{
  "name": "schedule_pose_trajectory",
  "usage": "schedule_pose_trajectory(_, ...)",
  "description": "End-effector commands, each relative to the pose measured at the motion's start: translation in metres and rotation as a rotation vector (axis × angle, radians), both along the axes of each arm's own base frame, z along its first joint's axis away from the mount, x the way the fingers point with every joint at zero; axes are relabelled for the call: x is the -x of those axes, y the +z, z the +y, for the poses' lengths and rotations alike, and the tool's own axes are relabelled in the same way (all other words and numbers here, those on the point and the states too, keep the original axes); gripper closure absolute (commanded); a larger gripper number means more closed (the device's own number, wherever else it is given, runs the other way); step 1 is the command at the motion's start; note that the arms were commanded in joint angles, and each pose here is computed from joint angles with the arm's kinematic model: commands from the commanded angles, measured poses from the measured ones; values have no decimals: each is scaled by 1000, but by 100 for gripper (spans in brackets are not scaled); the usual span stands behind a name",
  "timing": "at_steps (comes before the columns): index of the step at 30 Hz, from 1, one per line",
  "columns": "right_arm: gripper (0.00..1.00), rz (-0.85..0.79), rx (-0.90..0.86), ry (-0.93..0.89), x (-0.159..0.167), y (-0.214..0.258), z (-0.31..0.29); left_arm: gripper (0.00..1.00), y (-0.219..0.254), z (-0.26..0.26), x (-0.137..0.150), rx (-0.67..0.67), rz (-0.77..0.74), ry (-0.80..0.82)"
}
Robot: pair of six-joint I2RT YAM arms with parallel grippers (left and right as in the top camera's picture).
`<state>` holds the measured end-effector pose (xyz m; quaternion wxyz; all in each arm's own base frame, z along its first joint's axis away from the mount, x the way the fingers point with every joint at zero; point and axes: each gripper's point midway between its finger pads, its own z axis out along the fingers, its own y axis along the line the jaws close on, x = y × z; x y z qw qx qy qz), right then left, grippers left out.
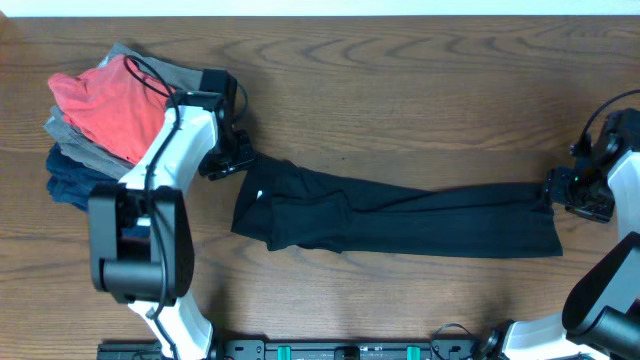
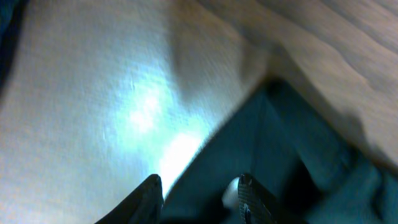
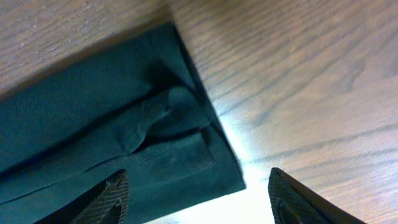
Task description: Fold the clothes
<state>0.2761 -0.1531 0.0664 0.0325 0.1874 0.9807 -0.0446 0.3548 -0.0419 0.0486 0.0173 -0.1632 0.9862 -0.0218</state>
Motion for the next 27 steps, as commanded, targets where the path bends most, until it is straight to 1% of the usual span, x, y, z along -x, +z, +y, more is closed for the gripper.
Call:
schedule_pose_trajectory(1,33,-20,-61,86,1,-8,6,58,14,-16,5,73,8,-12)
schedule_pose_trajectory(4,36,-54,-125,138,2,-22,16,58,14,-19,16,91,50,-14)
schedule_pose_trajectory(7,37,-50,-133,139,11,-42,20,57,14,-19,21,89,71,-14)
schedule_pose_trajectory(8,39,-48,-133,140,15,-49,23,57,14,-19,22,89,74,-14)
schedule_pose_trajectory(14,38,-33,-118,135,32,-78,28,57,14,-19,22,89,74,-14)
schedule_pose_trajectory(17,37,-21,-68,97,35,-81,19,57,14,-19,22,88,74,-14)
schedule_pose_trajectory(20,36,-29,-60,96,32,-81,18,57,14,-19,21,88,74,-14)
schedule_pose_trajectory(21,35,-37,-57,96,30,-80,17,57,14,-19,21,88,74,-14)
schedule_pose_trajectory(23,31,-52,-52,98,24,-76,15,57,14,-19,21,88,74,-14)
schedule_pose_trajectory(27,30,-65,-31,98,15,-65,7,57,14,-19,21,88,73,-14)
